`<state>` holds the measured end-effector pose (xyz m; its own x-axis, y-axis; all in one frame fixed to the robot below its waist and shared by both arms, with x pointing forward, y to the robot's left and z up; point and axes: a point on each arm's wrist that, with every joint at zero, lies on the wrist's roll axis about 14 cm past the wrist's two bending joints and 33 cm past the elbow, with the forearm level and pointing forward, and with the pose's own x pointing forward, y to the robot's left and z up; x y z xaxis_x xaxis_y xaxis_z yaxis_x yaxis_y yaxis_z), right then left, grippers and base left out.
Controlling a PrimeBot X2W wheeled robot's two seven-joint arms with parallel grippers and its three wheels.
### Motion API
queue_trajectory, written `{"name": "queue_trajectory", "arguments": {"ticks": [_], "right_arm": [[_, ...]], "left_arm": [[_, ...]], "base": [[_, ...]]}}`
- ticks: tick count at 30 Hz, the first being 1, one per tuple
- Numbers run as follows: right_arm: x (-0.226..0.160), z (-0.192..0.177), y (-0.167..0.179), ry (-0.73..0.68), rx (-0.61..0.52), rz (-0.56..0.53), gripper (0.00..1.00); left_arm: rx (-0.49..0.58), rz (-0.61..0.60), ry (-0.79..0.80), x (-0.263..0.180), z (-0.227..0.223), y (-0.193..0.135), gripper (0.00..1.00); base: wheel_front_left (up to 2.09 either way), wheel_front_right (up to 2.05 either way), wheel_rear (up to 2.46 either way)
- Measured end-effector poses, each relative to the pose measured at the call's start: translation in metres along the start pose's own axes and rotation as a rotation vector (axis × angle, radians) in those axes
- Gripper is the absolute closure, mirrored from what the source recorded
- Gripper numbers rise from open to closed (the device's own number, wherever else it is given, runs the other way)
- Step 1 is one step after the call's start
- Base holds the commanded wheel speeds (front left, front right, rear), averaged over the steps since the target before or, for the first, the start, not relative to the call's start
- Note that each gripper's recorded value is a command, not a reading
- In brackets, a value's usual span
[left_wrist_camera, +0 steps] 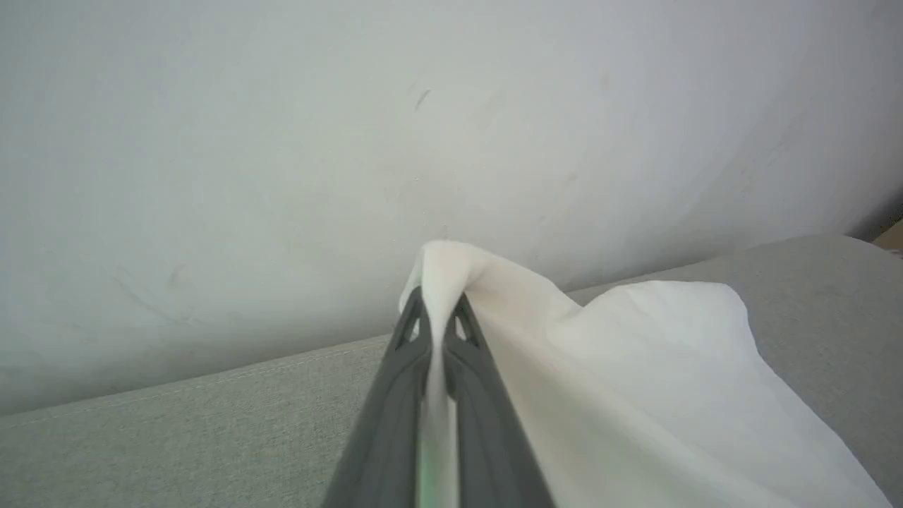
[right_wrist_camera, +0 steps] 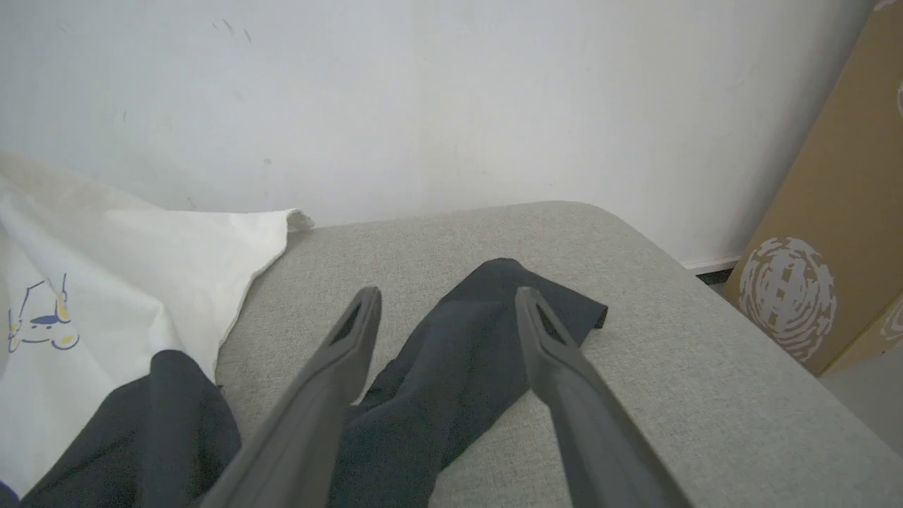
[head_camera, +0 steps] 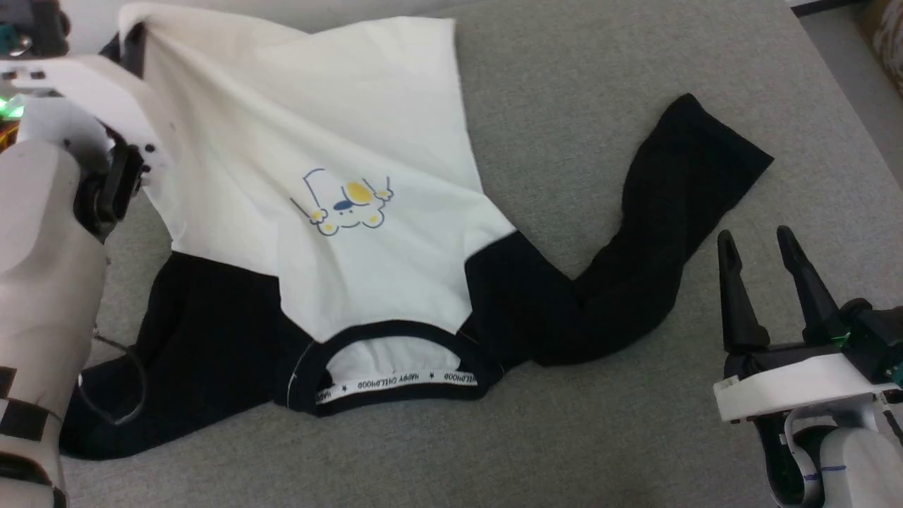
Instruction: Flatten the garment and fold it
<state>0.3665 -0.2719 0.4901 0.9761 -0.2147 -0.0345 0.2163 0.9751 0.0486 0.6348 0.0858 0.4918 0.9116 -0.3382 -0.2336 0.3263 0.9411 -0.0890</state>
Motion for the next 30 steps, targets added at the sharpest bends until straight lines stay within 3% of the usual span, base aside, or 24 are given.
{"name": "queue_trajectory", "arguments": {"ticks": [2, 3, 7, 17, 21, 30], "right_arm": [[0.001, -0.006, 0.002, 0.028, 0.004, 0.005, 0.0], [0.001, -0.01, 0.003, 0.045, 0.007, 0.009, 0.0], [0.001, -0.025, 0.007, 0.112, 0.015, 0.019, 0.0], [0.013, -0.045, -0.01, 0.314, -0.055, -0.001, 0.0], [0.027, -0.054, -0.014, 0.458, -0.085, 0.009, 0.0], [0.048, -0.076, -0.017, 0.684, -0.137, 0.013, 0.0]], "left_arm": [[0.016, 0.025, 0.004, -0.004, -0.004, 0.01, 1.0], [0.02, 0.015, 0.017, -0.006, -0.009, 0.01, 0.0], [0.049, 0.015, 0.009, -0.014, -0.02, 0.012, 0.0], [0.029, -0.003, -0.243, -0.053, 0.021, 0.004, 0.0], [0.023, -0.006, -0.289, -0.088, 0.018, 0.0, 0.0], [-0.025, 0.13, -0.365, -0.2, -0.008, 0.003, 0.0]], "base": [[0.0, 0.0, 0.0], [0.0, 0.0, 0.0], [0.0, 0.0, 0.0], [0.0, 0.0, 0.0], [0.0, 0.0, 0.0], [0.0, 0.0, 0.0]]}}
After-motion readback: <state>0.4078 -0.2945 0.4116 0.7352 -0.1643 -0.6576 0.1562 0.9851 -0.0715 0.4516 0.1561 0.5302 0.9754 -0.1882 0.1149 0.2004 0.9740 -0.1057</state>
